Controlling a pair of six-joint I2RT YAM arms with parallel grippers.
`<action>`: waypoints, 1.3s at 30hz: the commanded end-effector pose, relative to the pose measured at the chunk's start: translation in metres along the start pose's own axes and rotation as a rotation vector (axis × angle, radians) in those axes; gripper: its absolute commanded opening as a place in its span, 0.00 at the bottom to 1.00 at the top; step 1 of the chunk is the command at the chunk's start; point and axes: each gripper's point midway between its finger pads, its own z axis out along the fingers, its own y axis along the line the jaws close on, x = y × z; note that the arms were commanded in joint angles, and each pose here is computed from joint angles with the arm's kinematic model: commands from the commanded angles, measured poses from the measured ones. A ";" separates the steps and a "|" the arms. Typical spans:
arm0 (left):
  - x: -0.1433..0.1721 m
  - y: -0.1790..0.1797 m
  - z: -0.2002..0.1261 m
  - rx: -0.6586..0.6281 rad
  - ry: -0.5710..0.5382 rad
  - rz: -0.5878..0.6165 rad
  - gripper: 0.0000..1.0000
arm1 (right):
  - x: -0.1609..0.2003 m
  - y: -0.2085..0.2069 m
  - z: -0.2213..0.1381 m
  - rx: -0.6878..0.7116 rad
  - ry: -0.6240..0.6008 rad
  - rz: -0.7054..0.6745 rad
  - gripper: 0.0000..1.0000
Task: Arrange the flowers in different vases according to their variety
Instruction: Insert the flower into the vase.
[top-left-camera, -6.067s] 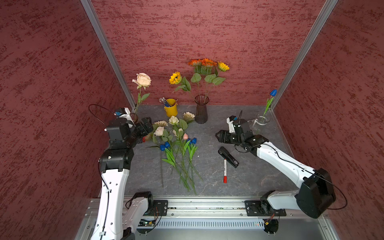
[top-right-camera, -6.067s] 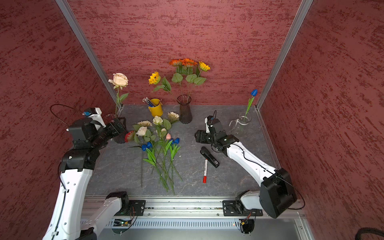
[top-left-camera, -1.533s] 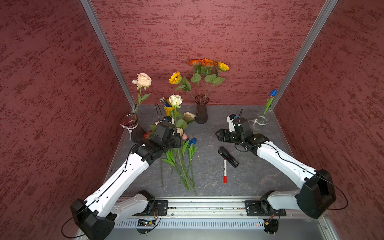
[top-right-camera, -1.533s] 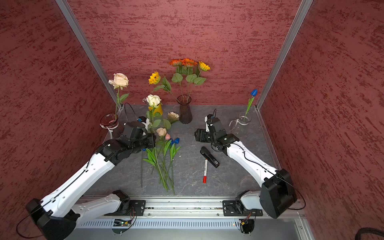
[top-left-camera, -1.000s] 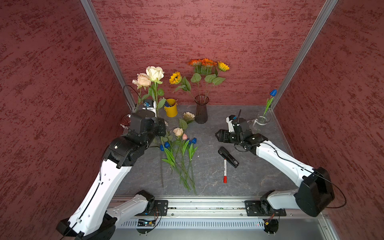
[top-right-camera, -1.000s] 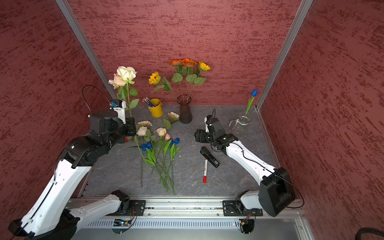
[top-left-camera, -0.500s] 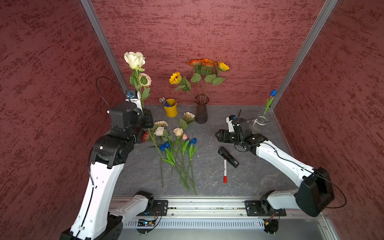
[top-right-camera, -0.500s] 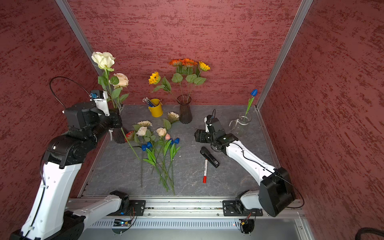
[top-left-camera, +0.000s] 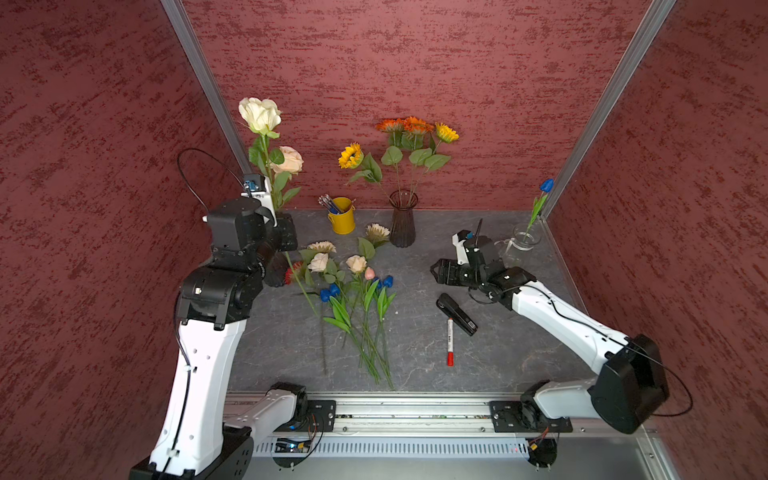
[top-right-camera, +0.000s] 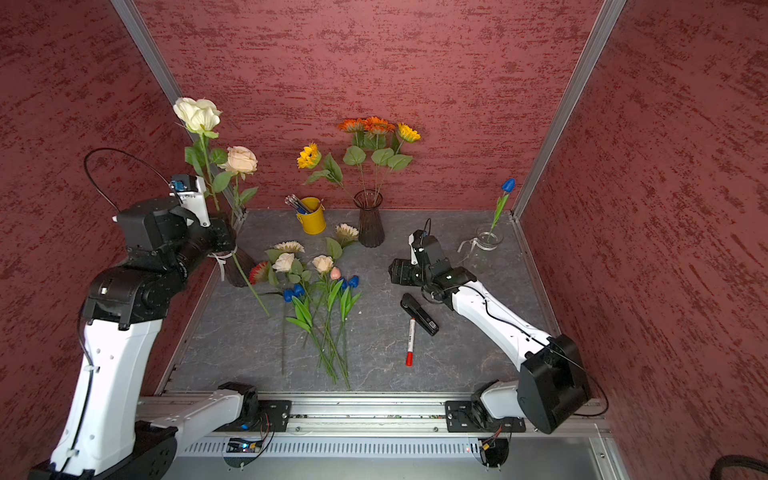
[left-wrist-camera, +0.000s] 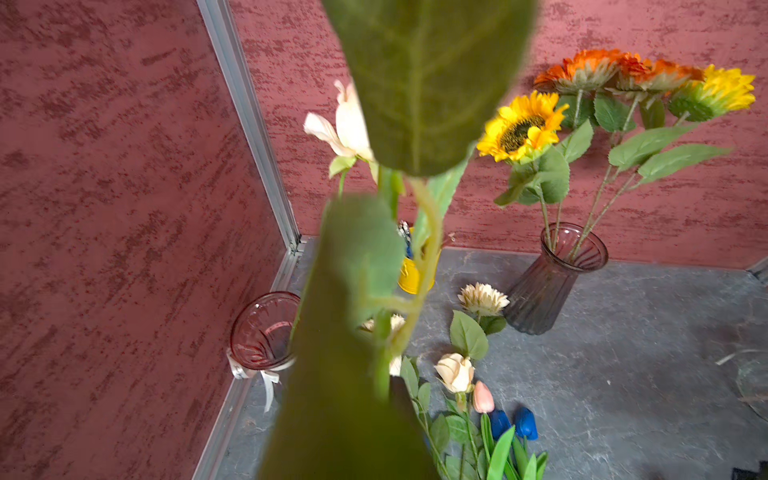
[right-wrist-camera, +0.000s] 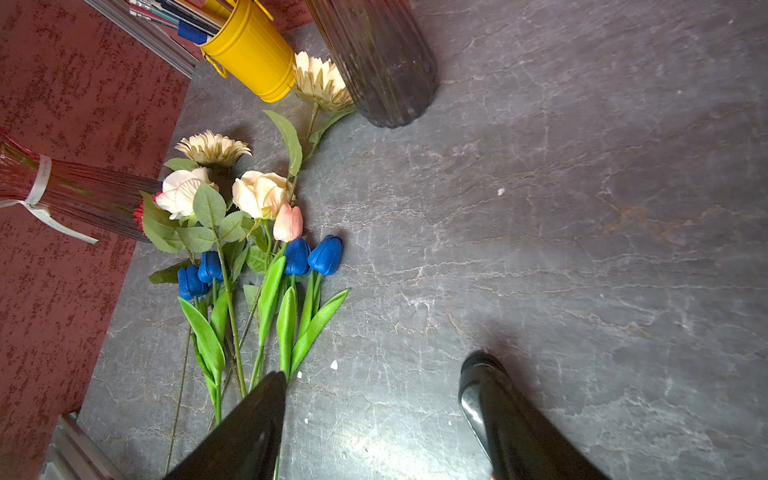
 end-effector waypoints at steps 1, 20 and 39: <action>-0.022 0.004 0.006 0.013 -0.042 0.015 0.00 | -0.012 0.014 -0.008 -0.038 -0.033 -0.003 0.78; -0.049 0.042 0.029 -0.028 -0.085 -0.056 0.00 | -0.013 0.012 -0.016 -0.027 -0.040 -0.005 0.78; -0.096 0.073 0.050 -0.140 -0.263 -0.002 0.00 | -0.020 0.016 -0.014 -0.028 -0.045 -0.009 0.78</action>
